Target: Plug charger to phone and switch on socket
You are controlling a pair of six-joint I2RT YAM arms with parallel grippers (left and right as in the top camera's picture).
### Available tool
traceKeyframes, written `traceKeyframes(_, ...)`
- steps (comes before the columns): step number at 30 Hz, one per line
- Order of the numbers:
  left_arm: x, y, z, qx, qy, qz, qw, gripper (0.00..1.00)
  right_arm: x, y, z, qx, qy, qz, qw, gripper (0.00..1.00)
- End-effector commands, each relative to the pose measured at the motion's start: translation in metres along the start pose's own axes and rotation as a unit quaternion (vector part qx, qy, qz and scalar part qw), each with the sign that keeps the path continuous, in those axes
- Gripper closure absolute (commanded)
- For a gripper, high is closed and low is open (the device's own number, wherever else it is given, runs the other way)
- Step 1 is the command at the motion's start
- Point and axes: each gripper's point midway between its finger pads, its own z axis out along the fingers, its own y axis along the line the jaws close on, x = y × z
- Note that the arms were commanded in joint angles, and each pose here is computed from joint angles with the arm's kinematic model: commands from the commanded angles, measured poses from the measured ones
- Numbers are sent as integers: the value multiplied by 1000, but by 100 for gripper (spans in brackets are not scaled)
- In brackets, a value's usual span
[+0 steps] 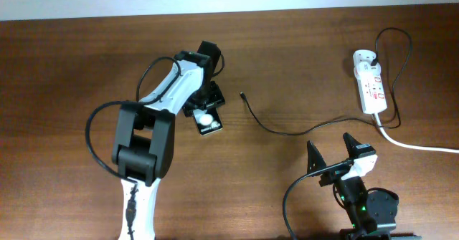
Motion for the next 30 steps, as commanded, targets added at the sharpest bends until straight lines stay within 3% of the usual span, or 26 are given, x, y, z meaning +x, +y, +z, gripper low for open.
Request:
traceKeyframes(1,5,23,24,-78,44,2,996,76,2,-2,0,3,1,3,1000,1)
traceKeyframes(5,1,3,-19,-40,56,6,998,84,2,-2,0,3,1,3,1000,1)
traceKeyframes(11,30,-49,-36,111,147,31,982,99,2,-2,0,3,1,3,1000,1)
traceKeyframes(18,21,-41,-52,199,207,-17,958,100,2,-2,0,3,1,3,1000,1)
traceKeyframes(22,12,-25,-69,256,257,-74,929,100,2,-2,0,3,1,3,1000,1)
traceKeyframes(30,15,-3,-74,245,287,-102,920,100,2,-2,0,3,1,3,1000,1)
